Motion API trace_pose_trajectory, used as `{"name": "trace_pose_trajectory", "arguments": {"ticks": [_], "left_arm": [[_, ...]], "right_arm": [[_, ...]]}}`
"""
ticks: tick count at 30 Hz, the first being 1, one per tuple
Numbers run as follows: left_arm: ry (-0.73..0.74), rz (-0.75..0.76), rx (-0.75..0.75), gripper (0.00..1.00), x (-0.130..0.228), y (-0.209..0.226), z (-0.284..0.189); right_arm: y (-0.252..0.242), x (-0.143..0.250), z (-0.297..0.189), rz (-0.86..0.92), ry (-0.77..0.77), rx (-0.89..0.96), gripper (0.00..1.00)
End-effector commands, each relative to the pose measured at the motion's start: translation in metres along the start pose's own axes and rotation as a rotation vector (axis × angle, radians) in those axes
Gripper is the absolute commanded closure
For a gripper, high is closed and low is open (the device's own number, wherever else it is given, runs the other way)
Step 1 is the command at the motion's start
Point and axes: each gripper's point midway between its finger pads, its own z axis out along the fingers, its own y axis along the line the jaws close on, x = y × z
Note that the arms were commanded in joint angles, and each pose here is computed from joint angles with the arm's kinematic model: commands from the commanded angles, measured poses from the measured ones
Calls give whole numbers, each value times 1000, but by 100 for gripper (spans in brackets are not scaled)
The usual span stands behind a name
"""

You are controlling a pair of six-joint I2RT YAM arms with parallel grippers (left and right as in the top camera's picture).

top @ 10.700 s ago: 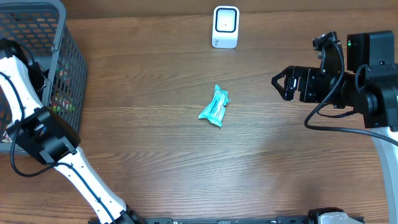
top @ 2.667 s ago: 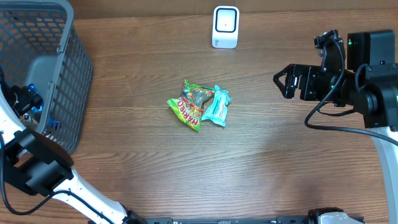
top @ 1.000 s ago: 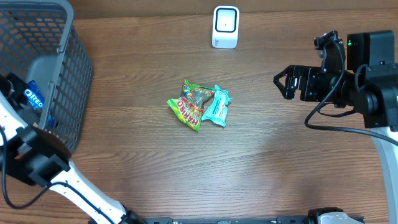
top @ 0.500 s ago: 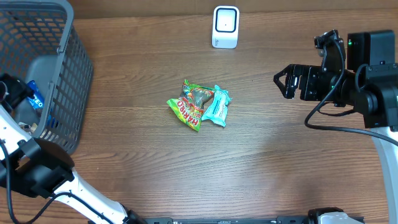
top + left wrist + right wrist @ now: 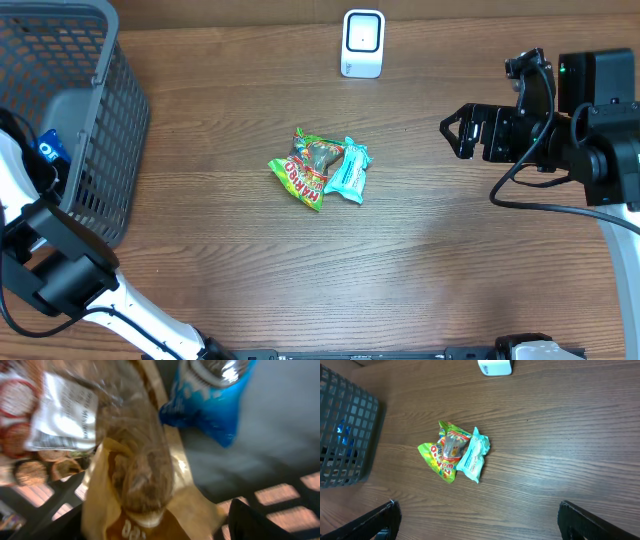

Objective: Scan the item barcode

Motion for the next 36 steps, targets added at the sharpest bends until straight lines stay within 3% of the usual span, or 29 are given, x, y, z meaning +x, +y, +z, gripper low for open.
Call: {"name": "trace_pose_trajectory", "arguments": {"ticks": [1, 12, 14, 17, 18, 26, 36], "left_arm": [[28, -31, -47, 28, 5, 8, 19], [81, -23, -63, 37, 26, 6, 79], [84, -23, -63, 49, 28, 6, 83], [73, -24, -61, 94, 25, 5, 83], [68, -24, -59, 96, 23, 5, 81], [18, -28, -31, 96, 5, 1, 56], [-187, -24, 121, 96, -38, -14, -67]], "right_arm": [[5, -4, -6, -21, -21, -5, 0], [5, -4, -6, -21, -21, -5, 0], [5, -4, -6, -20, -18, -4, 0], [5, -3, -6, -19, -16, -4, 0], [5, -3, -6, -19, -15, -4, 0], [5, -3, -6, -18, -15, -5, 0], [5, -3, -6, -18, -15, -4, 0]]}}
